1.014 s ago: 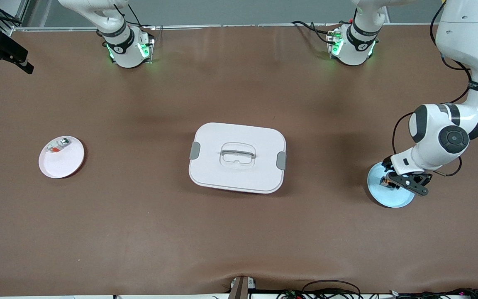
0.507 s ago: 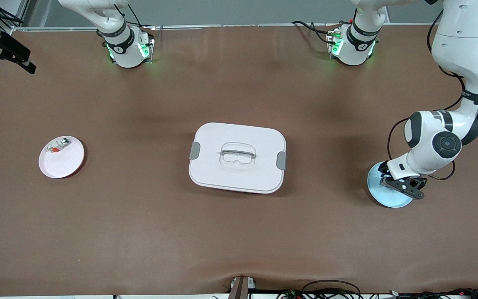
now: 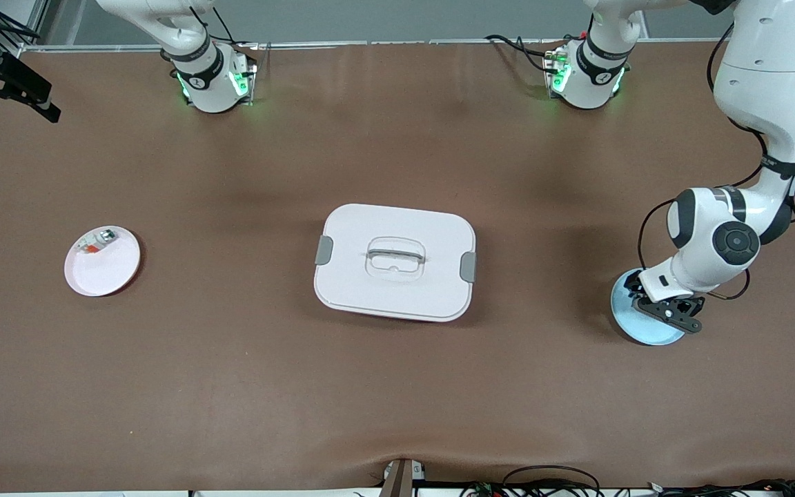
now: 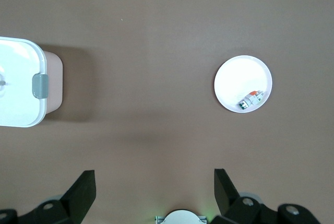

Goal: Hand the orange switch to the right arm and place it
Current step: 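Lift the switch off the blue plate with the left gripper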

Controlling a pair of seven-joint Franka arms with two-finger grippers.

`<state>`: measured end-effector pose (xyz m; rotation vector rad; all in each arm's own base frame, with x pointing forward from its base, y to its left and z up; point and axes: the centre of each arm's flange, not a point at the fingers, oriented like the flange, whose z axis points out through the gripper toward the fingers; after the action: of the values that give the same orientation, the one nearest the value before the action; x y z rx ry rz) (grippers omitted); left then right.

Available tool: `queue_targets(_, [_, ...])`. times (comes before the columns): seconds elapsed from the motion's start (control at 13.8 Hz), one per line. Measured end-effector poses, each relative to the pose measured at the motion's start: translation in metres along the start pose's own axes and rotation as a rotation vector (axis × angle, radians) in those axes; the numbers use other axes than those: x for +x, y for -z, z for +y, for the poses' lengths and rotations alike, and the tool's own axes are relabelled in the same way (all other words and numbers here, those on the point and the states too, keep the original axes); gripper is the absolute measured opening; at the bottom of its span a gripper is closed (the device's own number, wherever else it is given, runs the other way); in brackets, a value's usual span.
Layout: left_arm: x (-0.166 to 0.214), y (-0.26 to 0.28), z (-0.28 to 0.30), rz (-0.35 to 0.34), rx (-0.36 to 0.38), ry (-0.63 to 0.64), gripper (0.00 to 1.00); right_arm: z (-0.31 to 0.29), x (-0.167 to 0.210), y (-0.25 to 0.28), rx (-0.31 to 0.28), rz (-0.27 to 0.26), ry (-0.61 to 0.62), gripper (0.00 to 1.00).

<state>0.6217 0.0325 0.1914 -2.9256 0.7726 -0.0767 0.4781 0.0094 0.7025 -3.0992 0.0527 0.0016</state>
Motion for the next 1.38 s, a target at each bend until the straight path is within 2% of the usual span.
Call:
queue_targets(0.72, [-0.0001,-0.0102,0.0013,0.014,0.002,0.001,1.0,0.0,0.0,0.0,0.0,0.0,0.0,1.0])
queue_targets(0.94, [-0.0001,-0.0101,0.0009,0.016,0.002,0.01,0.72,0.0015,0.0001,0.0001,0.0,0.0,-0.003,1.0])
queue_targets(1.38, [0.0008,-0.0041,-0.0016,0.022,0.006,0.071,0.72,0.0041,0.0002,0.0002,0.001,0.0,-0.008,1.0])
